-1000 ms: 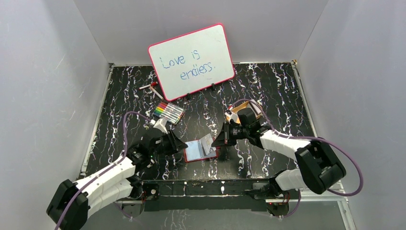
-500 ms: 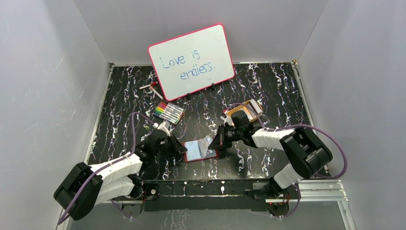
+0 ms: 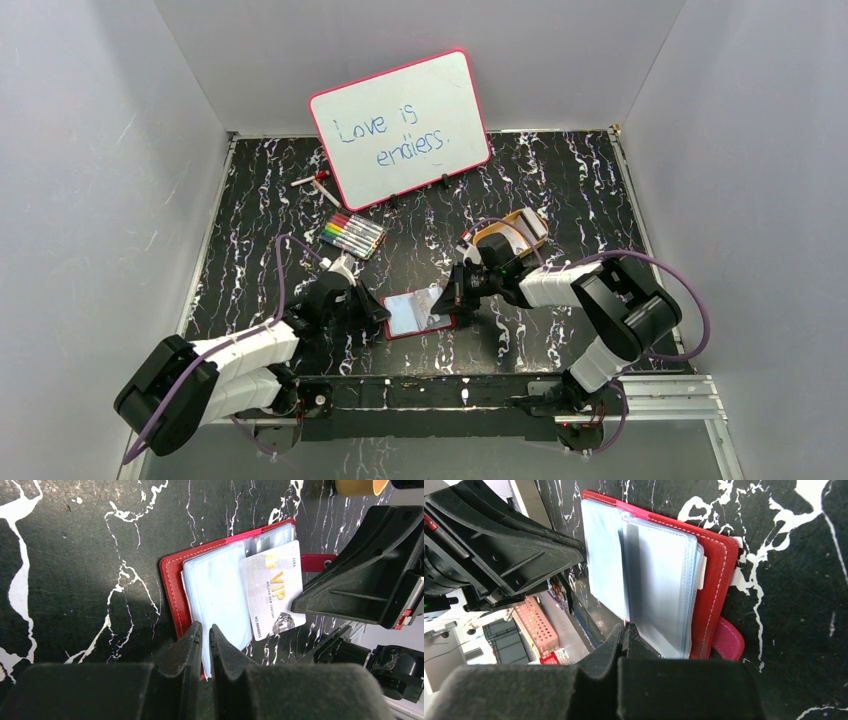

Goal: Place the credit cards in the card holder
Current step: Insert the credit card into the card holder.

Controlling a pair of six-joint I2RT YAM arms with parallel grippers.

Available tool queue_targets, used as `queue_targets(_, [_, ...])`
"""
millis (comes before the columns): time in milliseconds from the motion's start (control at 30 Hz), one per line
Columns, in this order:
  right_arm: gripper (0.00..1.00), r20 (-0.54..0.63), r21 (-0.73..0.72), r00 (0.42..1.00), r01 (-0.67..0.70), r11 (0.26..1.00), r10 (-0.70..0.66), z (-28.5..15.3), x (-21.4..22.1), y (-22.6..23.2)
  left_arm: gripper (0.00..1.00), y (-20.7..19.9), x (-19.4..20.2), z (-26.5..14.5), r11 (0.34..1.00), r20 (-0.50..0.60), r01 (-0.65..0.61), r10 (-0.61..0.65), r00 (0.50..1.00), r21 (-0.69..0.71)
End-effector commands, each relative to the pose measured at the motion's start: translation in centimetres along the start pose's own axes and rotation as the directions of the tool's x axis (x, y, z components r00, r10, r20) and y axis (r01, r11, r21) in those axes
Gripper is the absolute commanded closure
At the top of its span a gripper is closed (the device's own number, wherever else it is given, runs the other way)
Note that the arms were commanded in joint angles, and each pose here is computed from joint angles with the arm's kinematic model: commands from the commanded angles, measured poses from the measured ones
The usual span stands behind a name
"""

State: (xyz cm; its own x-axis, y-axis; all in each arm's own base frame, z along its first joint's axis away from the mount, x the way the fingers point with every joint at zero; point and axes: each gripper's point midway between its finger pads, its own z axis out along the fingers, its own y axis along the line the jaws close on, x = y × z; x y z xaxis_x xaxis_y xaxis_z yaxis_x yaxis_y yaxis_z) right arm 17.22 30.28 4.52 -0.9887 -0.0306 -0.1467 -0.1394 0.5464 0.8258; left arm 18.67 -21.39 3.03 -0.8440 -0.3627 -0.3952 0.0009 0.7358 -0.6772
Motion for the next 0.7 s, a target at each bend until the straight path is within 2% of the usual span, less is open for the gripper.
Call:
queue_targets(0, [1.00,0.026,-0.050,0.999,0.035,0.998,-0.034,0.6,-1.3,1.8,0.90,0.6,0.2,0.1,1.000,0.002,-0.015,0.015,1.000,-0.007])
queue_targets(300, [1.00,0.074,-0.048,0.997,0.003,0.999,0.000,0.9,-1.8,1.8,0.92,1.0,0.7,0.2,1.000,-0.009,-0.011,0.011,1.000,-0.006])
queue_targets(667, [1.00,0.039,-0.035,0.999,0.006,0.999,-0.005,2.1,-0.8,1.2,0.93,1.1,1.0,0.3,1.000,-0.015,-0.001,0.001,1.000,-0.001])
